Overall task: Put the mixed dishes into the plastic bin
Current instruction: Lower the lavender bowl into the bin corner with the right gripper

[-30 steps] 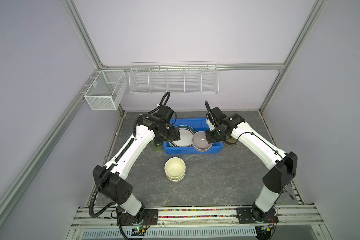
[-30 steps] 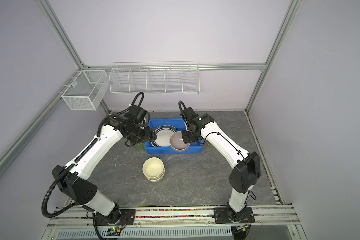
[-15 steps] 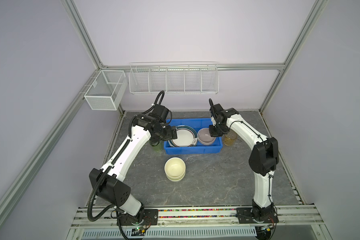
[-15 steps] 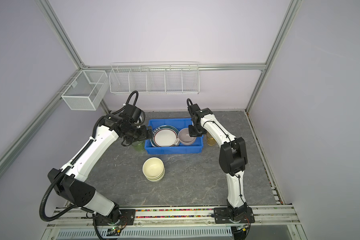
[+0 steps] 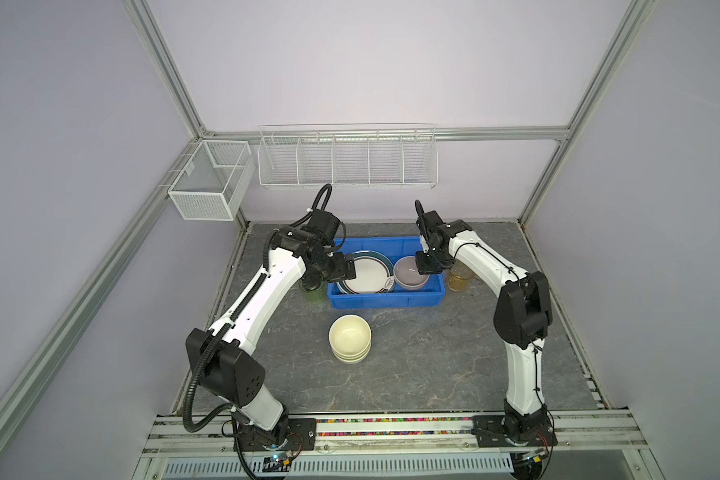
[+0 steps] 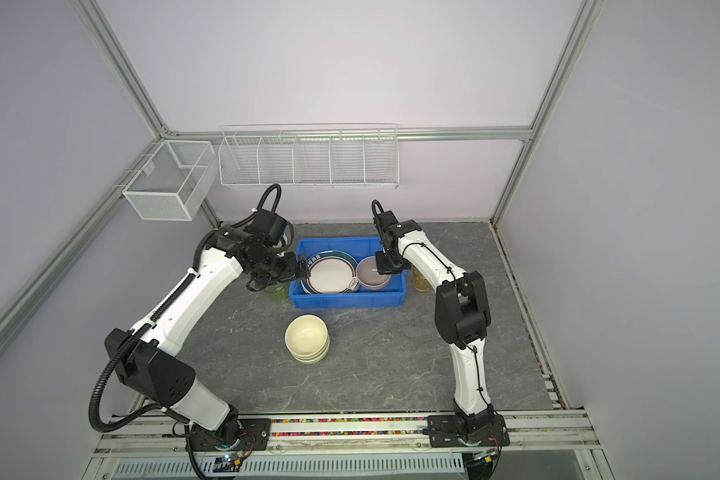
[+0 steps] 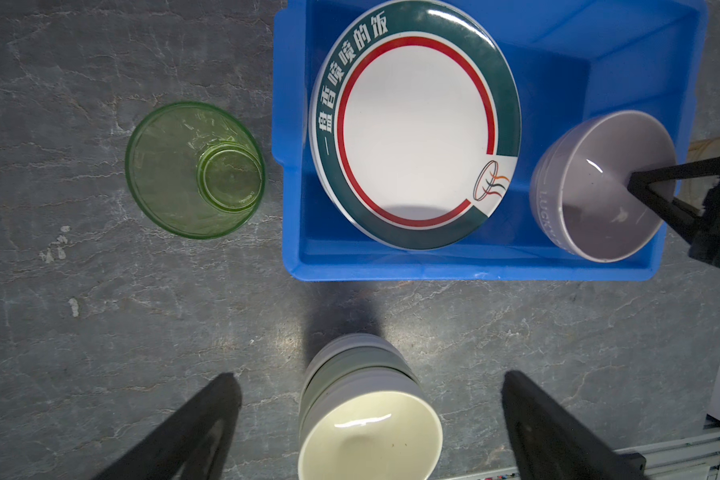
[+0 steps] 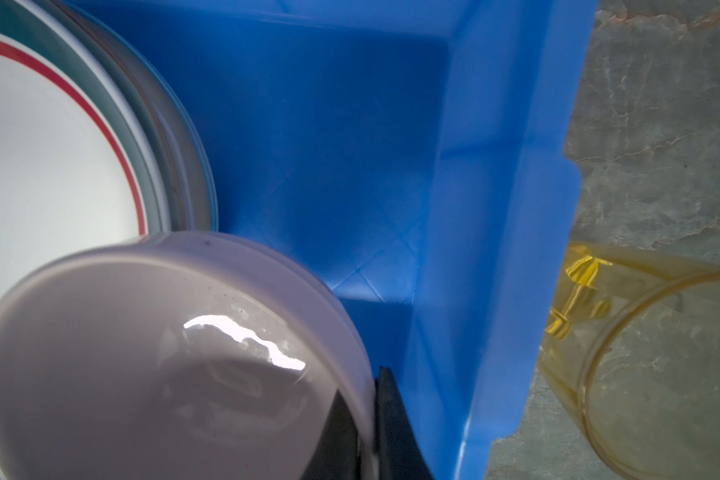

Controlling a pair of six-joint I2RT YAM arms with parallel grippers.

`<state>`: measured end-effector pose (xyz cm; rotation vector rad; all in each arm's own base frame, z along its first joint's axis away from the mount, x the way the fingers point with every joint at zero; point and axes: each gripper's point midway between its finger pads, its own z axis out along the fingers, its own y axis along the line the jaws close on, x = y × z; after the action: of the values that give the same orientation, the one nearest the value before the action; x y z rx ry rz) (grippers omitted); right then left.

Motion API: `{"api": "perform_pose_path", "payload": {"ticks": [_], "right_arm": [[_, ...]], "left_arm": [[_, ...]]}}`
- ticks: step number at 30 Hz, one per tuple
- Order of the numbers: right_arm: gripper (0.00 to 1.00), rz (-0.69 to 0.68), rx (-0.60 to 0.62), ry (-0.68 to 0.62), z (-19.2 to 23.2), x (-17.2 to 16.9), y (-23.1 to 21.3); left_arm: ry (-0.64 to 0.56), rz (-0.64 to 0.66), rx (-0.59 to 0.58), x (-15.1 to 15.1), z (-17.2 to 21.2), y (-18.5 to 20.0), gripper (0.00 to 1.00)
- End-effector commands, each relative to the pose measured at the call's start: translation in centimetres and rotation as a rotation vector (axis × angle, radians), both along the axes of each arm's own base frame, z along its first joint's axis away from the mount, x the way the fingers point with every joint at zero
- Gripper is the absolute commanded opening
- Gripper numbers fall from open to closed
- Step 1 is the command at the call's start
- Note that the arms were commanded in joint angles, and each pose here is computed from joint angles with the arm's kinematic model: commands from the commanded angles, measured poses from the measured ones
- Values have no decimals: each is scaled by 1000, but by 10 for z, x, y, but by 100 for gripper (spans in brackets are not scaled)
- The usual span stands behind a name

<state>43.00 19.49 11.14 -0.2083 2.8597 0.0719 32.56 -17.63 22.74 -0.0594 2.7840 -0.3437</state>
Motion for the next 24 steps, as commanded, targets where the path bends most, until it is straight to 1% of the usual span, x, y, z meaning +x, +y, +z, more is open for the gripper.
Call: {"api": "perform_pose_path", "payload": {"ticks": [1,13,18,22,24], "right_arm": [[6,-19,-6,-7,-11,6,-2],[7,-36,-11,-4,-30,8,-2],[6,-48,-33,6,-39,7,-6],[8,-60,-42,6,-42,6,-8],[11,-62,-43,5,-43,6,-9]], "left_arm": [[31,-9,14,-5,-7,4,98],[46,-15,14,-8,-13,4,99],[53,-17,17,-9,-17,4,99],[60,-19,16,-10,-20,3,99],[62,-19,15,-10,-21,3,99]]}}
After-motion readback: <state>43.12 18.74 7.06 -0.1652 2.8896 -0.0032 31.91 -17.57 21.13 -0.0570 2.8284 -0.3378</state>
